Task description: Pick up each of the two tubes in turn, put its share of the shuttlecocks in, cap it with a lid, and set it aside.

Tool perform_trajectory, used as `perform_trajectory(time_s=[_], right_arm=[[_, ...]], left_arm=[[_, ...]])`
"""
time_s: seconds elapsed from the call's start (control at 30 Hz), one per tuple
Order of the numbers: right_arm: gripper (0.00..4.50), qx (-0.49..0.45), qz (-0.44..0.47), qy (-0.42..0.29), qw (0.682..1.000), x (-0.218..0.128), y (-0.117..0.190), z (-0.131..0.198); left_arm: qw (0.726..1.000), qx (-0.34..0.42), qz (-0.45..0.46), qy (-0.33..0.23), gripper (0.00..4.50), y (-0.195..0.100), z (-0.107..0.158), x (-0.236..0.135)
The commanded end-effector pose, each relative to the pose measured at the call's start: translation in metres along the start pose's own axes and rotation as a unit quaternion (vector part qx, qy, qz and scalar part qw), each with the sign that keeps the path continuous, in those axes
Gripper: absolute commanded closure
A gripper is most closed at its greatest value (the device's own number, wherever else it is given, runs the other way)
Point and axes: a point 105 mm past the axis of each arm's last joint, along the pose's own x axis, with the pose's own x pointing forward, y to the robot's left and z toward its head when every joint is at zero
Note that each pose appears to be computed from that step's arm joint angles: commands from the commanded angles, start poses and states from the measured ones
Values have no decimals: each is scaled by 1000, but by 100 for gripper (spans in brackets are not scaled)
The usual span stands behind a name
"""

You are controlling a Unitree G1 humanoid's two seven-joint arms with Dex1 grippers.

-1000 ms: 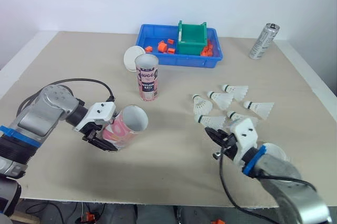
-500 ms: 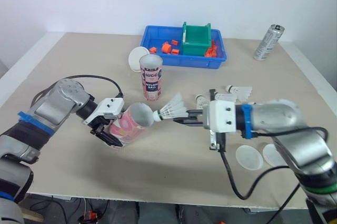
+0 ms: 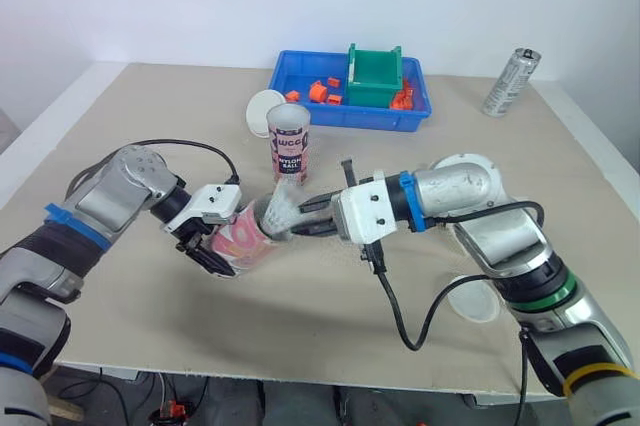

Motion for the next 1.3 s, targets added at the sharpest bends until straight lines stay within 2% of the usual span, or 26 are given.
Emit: perform_trajectory(time_s=[0.03,0.13,0.23,0.43,0.57,0.67,0.8,0.97,1.3], right_arm=[[170,25,-24,-20,999,-19,-12,12],[170,85,-101,-30,991,-44,-24,6],[170,152,-186,-26,970,-64,-17,-11],[170,276,-321,24,906,-61,33,-48],[170,311,-438,108,836,-74,41,-86],[170,330,-463,122,814,-71,43,-97],[170,346,-444,132,816,-51,48,-112],[170,357,-450,149,805,-48,52,-128],[170,334,-443,155,817,-40,42,-146]], left_arm=[[999,-21,-9,28,141,-1,-15,7],[999,-21,-9,26,141,-2,-14,8],[999,-22,-10,23,141,-3,-15,9],[999,-28,-11,17,141,-9,-17,10],[999,-31,-10,14,141,-9,-18,10],[999,-31,-9,13,141,-8,-17,10],[999,-30,-11,12,141,-8,-15,10],[1000,-28,-9,8,141,-8,-11,9],[999,-33,-5,8,141,-12,-11,6]])
